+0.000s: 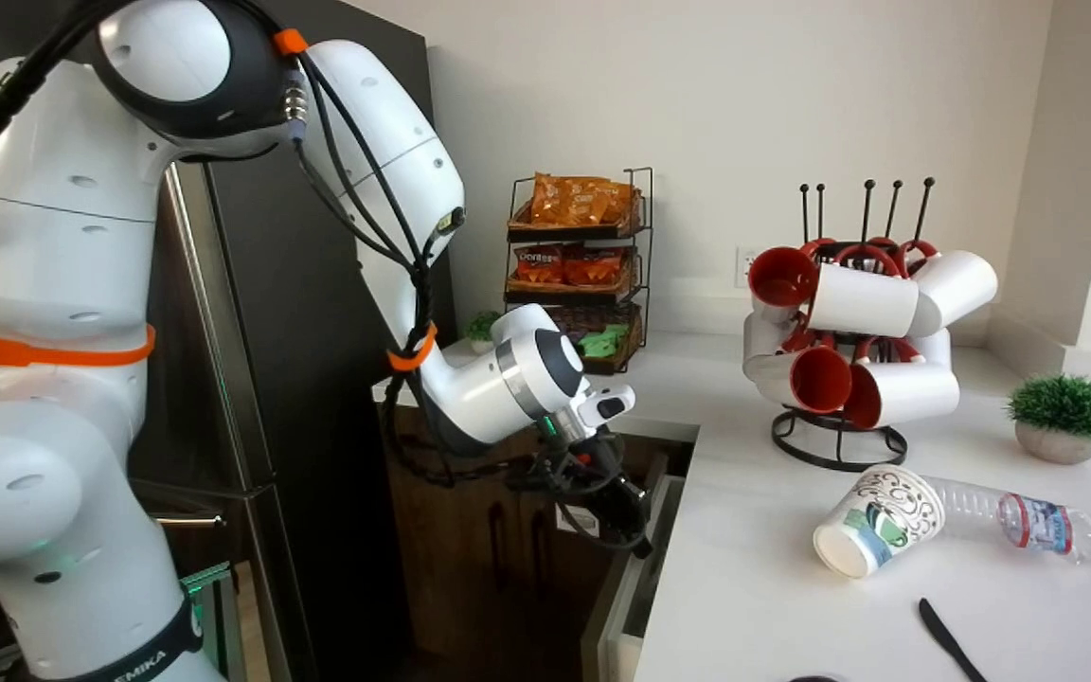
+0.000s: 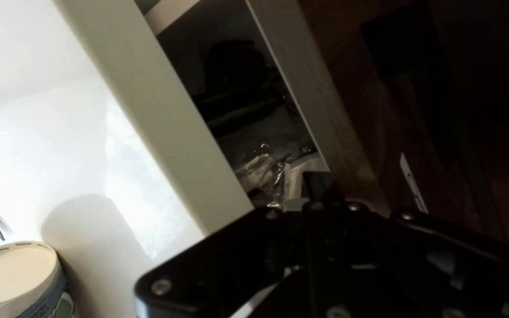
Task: Open the top drawer
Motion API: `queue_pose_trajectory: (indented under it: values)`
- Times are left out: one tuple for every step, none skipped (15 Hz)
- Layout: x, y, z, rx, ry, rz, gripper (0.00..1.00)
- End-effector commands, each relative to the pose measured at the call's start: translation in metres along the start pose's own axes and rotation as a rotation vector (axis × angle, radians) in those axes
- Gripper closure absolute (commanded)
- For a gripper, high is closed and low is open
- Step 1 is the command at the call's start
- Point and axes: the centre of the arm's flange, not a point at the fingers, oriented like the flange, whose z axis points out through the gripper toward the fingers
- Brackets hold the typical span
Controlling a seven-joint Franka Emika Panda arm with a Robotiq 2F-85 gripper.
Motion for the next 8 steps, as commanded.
queue_pose_trajectory:
  values:
    - [-0.01,-0.008,0.002,0.084,-0.055,-0.07,1.0]
    - [-0.011,-0.009,-0.002,0.108,-0.065,-0.096,1.0]
    - [-0.013,-0.011,-0.008,0.143,-0.074,-0.128,1.0]
    - [-0.014,-0.012,-0.013,0.166,-0.078,-0.154,1.0]
    - [-0.017,-0.013,-0.02,0.196,-0.075,-0.176,1.0]
    - [-0.019,-0.015,-0.026,0.227,-0.07,-0.199,1.0]
    - [-0.023,-0.016,-0.031,0.256,-0.069,-0.225,1.0]
    - [-0.027,-0.017,-0.038,0.288,-0.06,-0.246,1.0]
